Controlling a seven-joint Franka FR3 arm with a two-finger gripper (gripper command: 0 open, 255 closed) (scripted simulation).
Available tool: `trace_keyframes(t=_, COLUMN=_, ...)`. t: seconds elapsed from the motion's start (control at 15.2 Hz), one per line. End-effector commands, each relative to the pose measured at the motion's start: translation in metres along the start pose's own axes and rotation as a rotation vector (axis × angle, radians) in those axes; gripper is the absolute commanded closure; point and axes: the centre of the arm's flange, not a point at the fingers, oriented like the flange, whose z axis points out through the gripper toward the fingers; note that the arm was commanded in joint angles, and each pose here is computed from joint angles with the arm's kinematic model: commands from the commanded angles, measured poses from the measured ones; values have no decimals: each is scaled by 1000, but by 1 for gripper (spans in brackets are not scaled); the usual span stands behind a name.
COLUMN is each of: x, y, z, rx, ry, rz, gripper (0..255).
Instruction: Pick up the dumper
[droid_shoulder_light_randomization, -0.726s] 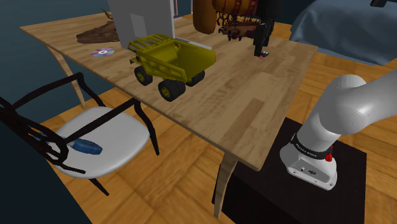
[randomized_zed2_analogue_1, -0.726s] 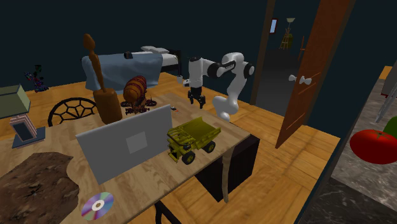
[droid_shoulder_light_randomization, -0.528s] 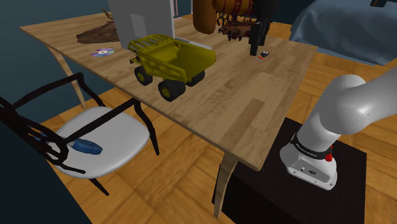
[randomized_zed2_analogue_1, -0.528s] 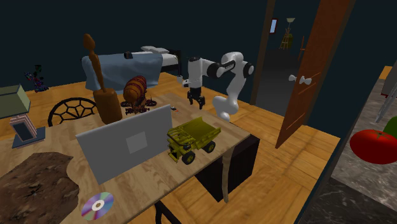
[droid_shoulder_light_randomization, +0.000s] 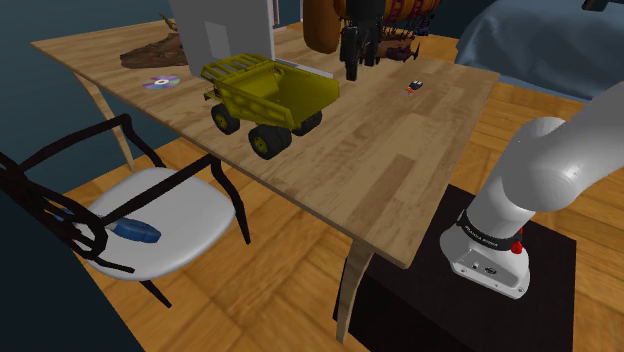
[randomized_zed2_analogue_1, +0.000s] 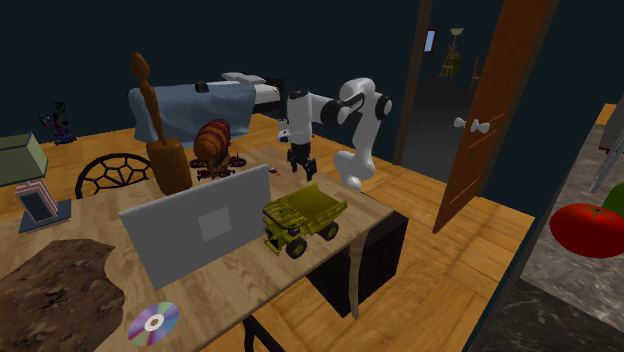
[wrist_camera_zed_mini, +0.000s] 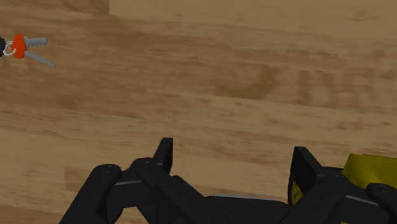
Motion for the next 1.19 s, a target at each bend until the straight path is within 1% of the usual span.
trace_keyframes(t=0.0, x=21, y=-15, z=-5, rx=4, ry=4, rz=10, gripper=0)
trace_keyframes(t=0.73, x=140, y=-84, z=-36, rx=18, ry=25, rz=65, gripper=0)
trace_keyframes(t=0.79, x=142, y=-85, z=-36, rx=19, ry=26, rz=66, gripper=0)
trace_keyframes(t=1.12, x=144, y=-86, z=-10, rx=19, ry=26, rz=66, gripper=0)
